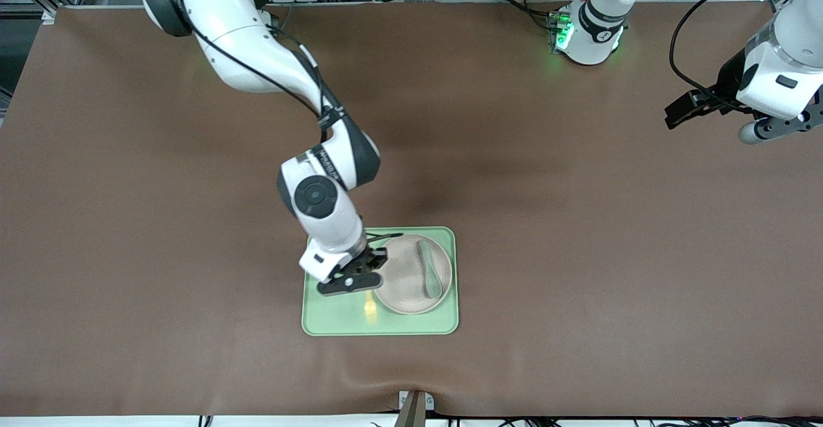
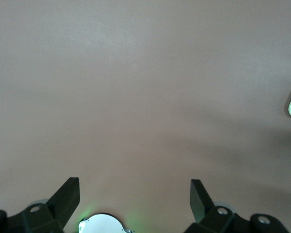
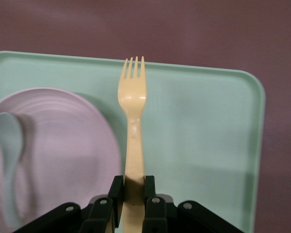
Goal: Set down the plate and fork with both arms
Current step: 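Lower the fork onto the tray beside the plate with the right gripper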
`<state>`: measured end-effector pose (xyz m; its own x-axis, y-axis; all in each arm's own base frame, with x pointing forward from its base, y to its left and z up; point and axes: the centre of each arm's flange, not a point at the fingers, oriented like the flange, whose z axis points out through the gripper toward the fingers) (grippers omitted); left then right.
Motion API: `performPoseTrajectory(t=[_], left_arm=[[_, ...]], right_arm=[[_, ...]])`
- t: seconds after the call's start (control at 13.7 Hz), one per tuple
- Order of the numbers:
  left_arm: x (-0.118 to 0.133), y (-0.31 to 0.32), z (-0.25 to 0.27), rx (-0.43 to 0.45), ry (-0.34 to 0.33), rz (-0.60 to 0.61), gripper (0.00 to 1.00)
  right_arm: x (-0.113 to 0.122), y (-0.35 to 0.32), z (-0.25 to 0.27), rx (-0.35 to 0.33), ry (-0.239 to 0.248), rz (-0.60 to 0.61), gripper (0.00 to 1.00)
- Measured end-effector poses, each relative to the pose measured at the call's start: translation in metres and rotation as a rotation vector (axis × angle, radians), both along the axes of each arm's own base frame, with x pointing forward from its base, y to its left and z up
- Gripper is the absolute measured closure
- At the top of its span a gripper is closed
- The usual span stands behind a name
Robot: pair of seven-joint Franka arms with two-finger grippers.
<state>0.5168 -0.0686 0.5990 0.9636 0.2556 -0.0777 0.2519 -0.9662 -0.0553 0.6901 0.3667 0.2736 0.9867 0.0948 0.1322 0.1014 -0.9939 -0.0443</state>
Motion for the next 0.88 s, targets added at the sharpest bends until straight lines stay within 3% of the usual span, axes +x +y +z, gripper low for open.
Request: performPoseTrajectory(t=[0.15, 0.44, 0.66, 0.88], left_arm=[[-0.001, -0.004, 0.0, 0.001, 0.0, -0.007, 0.0], [0.0, -0.005, 0.001, 0.001, -0.003, -0.008, 0.0], [0.001, -0.005, 0.002, -0.007, -0.016, -0.007, 0.0], [0.003, -0.005, 0.003, -0.013, -0.029, -0.005, 0.0]], right_arm=[[0.004, -0.027, -0.013, -0.03, 0.065, -0.034, 0.78], [-0.006, -0.037, -0.041, -0.053, 0.123, -0.089, 0.78], [-0.011, -0.036, -0.05, -0.055, 0.13, -0.112, 0.78], [-0.017, -0.032, -0.065, -0.04, 0.107, -0.142, 0.78]])
